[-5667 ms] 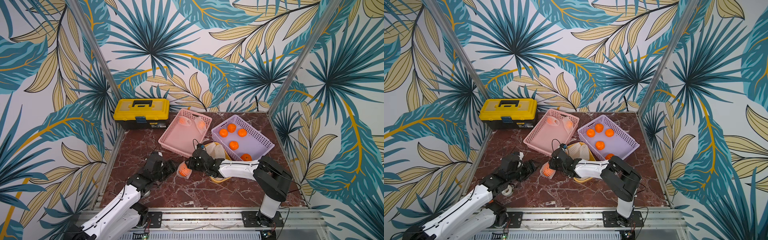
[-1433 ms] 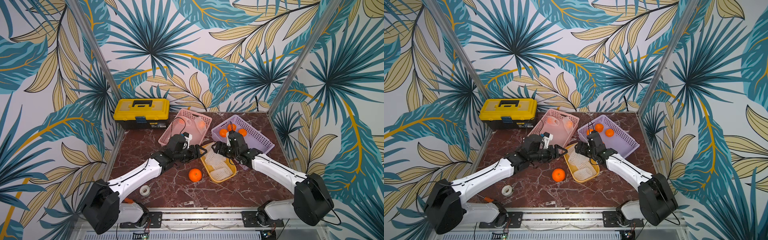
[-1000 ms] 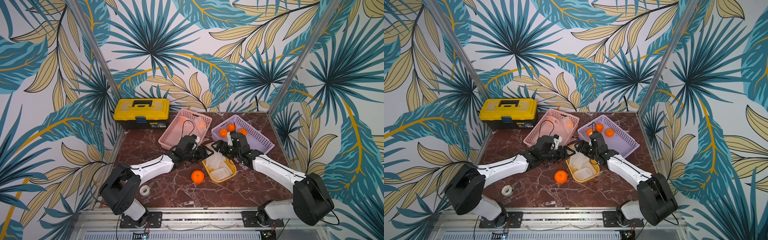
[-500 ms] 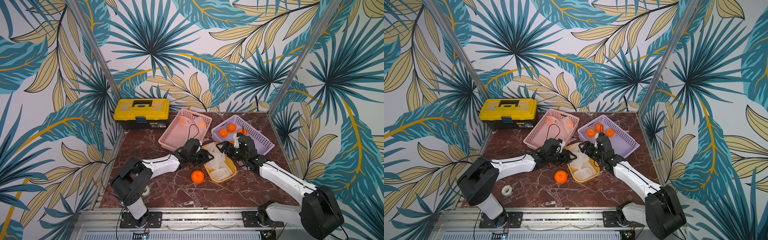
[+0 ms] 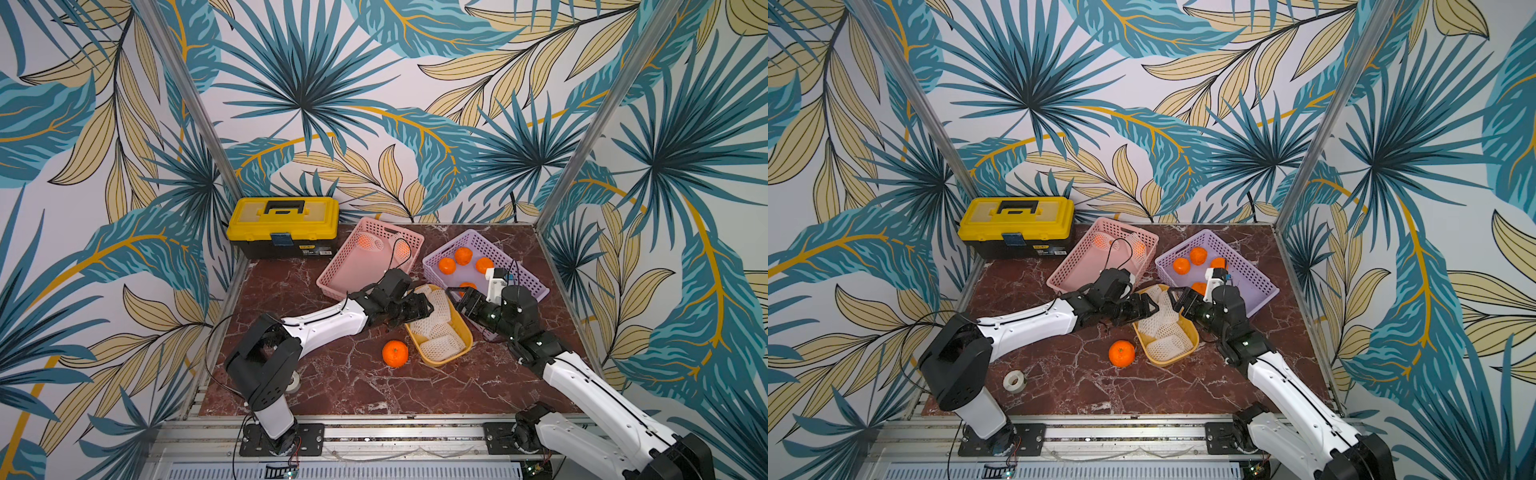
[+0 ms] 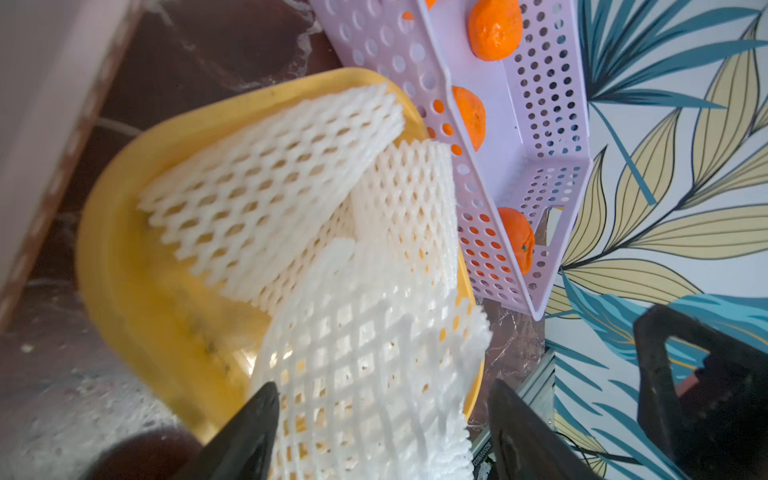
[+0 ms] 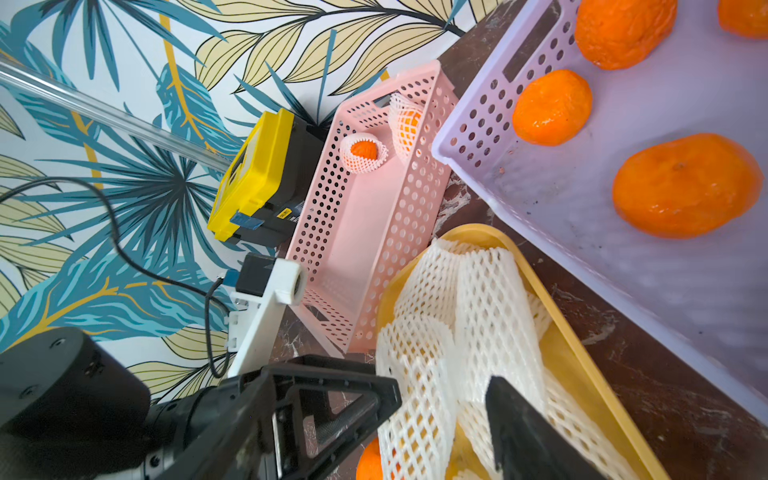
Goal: Remove foam nets from oranges
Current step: Place the foam net into the storage box, then pick up the orange from the center of the board.
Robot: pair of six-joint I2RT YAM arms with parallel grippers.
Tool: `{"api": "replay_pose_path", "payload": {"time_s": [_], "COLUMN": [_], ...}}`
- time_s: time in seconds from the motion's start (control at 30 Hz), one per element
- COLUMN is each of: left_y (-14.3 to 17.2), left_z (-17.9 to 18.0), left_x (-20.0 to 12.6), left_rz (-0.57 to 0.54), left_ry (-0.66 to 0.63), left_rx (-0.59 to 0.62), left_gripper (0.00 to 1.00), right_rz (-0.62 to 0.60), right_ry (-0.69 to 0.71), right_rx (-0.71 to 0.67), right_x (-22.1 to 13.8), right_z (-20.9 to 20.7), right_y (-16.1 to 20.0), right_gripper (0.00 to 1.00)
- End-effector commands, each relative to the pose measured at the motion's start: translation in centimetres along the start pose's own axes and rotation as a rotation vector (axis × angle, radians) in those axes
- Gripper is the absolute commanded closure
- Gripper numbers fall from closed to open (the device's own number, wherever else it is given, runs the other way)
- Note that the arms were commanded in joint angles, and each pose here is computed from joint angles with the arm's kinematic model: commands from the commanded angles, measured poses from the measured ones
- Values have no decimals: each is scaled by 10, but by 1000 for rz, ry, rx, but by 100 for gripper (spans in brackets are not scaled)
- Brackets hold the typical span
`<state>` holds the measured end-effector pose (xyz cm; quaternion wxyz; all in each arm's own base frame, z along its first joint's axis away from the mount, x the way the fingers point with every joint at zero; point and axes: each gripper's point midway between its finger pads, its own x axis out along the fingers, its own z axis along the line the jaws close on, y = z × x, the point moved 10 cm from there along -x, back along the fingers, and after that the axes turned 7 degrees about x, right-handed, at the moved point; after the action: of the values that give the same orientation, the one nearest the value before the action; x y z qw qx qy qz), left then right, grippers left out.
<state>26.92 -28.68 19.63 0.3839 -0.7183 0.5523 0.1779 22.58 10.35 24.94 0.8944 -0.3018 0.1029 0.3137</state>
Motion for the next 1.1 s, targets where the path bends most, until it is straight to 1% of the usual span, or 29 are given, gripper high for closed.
{"api": "replay_pose_path", "payload": {"time_s": [0.0, 0.1, 0.2, 0.3, 0.4, 0.53, 0.57, 0.63, 0.67, 0.7, 0.77, 0.93, 1.0, 1.07], "left_y": [-3, -1, -1, -2, -6, -16, -19, -21, -22, -23, -25, -24, -25, -25], "left_z": [-13, -14, -16, -18, -22, -16, -13, -4, 2, 8, 21, 44, 47, 48], "left_x": [-24, -35, -45, -58, -80, -115, -125, -143, -154, -164, -185, -229, -243, -256], "left_rz": [-21, -31, -48, -70, -124, -222, -255, -320, -349, -369, -426, -478, -483, -482], "left_ry": [-12, -25, -35, -58, -91, -139, -150, -177, -193, -202, -267, -343, -366, -402], "left_rx": [59, 70, 80, 102, 134, 134, 127, 119, 107, 92, 56, -15, -9, 25], "left_gripper": [14, 9, 7, 4, 2, 0, 0, 0, 0, 0, 0, 1, 0, 1], "right_rz": [53, 81, 97, 130, 190, 270, 304, 332, 364, 383, 413, 500, 515, 511], "right_ry": [-17, -34, -48, -78, -79, -1, 60, 125, 125, 143, 185, 327, 391, 457], "right_rx": [-35, -40, -45, -73, -133, -328, -366, -403, -433, -460, -522, -604, -636, -675], "right_x": [-3, -6, -9, -10, -7, 0, 2, 8, 10, 14, 20, 47, 56, 65], "right_z": [-7, -6, -6, -1, 10, 36, 37, 42, 48, 52, 59, 66, 66, 66], "right_y": [10, 14, 16, 19, 30, 61, 70, 81, 92, 101, 117, 154, 165, 173], "right_gripper": [19, 21, 21, 22, 23, 24, 25, 28, 30, 30, 30, 30, 30, 28]}}
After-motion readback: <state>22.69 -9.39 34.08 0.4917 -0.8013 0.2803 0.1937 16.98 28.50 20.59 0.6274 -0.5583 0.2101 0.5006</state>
